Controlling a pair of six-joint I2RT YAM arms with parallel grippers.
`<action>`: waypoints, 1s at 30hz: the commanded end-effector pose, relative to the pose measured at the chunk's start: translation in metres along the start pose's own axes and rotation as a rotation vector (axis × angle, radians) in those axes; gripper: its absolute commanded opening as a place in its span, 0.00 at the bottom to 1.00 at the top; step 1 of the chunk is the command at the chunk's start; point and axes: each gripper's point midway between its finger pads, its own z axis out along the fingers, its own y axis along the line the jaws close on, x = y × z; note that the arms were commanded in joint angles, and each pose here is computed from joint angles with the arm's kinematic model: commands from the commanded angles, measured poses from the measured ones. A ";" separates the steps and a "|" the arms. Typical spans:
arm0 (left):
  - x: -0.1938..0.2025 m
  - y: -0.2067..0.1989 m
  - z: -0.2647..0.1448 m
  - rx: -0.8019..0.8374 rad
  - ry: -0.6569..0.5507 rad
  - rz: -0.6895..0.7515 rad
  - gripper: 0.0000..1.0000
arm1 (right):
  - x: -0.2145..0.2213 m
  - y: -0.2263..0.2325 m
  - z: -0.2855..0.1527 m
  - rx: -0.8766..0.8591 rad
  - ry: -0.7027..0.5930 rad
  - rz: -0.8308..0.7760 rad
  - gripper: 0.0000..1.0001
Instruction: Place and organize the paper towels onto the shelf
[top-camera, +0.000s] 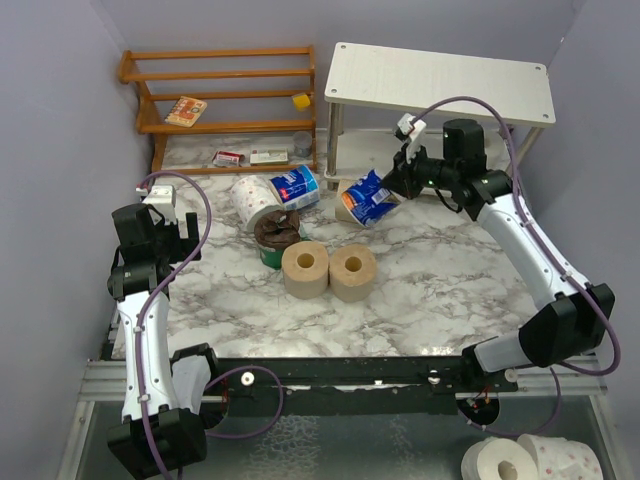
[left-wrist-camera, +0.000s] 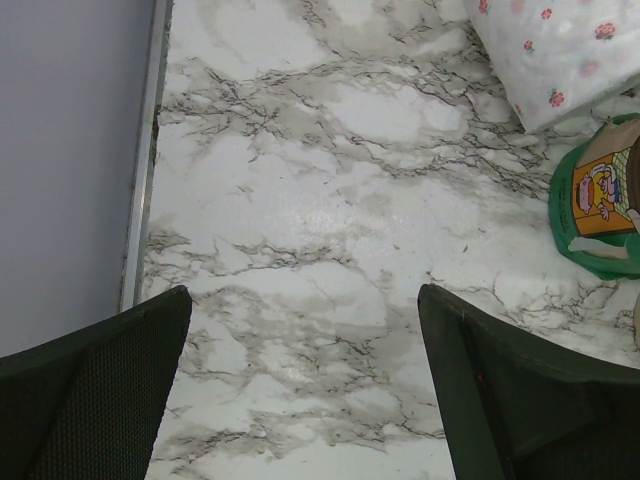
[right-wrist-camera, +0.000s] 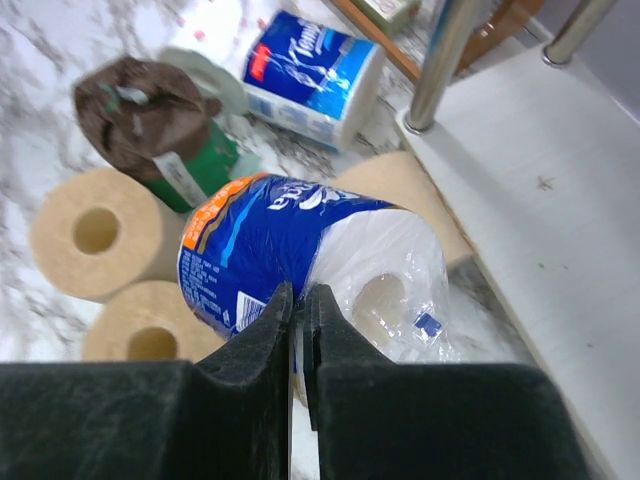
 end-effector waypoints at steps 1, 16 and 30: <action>-0.001 0.003 0.000 -0.016 -0.016 -0.010 0.99 | 0.014 -0.021 -0.009 0.063 0.025 -0.217 0.01; -0.002 0.003 0.000 -0.014 -0.021 -0.006 0.99 | -0.045 -0.081 -0.042 0.421 -0.094 -0.708 0.01; -0.002 0.002 -0.001 -0.012 -0.024 -0.006 0.99 | -0.044 -0.162 -0.023 0.707 -0.106 -0.954 0.01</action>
